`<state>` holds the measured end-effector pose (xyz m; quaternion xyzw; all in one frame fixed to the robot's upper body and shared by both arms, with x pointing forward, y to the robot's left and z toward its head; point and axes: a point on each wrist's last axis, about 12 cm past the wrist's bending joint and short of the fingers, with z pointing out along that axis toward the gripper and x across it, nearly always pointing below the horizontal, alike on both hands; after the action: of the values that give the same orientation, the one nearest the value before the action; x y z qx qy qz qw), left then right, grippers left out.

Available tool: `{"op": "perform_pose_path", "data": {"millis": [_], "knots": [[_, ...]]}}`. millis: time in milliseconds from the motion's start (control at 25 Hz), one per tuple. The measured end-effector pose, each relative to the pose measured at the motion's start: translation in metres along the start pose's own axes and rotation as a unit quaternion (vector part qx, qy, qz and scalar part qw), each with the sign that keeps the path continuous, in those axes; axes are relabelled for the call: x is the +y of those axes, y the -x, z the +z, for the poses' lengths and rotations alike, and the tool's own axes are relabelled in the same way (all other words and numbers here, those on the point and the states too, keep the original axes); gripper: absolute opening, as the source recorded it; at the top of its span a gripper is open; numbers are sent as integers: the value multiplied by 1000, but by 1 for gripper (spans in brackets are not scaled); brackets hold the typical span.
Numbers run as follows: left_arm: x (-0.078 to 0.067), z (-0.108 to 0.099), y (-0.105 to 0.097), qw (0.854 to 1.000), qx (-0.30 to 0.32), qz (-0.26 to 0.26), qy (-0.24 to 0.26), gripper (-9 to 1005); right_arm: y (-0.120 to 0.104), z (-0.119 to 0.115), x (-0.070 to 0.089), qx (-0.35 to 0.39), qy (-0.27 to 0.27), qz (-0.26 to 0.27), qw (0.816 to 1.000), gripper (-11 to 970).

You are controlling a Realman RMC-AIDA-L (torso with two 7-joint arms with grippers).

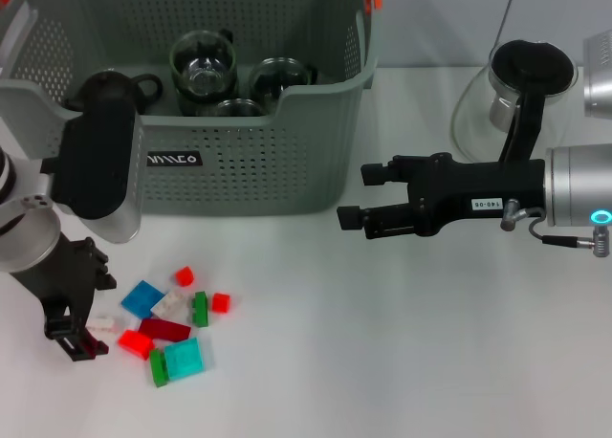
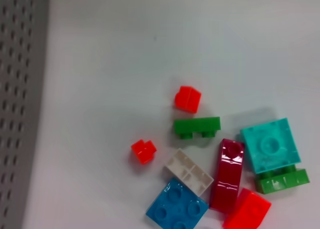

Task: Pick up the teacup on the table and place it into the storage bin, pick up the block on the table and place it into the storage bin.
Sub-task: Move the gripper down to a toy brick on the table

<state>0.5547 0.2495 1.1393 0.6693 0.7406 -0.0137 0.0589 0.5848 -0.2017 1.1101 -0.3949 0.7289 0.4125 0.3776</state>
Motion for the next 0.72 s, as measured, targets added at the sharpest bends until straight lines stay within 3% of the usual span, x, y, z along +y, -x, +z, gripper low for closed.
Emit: {"op": "perform_pose_path", "data": {"millis": [720], "knots": [[6,17,-13,1000,2,-25,0,646,2,2,0,-1,-1,-1,1000,915]]}}
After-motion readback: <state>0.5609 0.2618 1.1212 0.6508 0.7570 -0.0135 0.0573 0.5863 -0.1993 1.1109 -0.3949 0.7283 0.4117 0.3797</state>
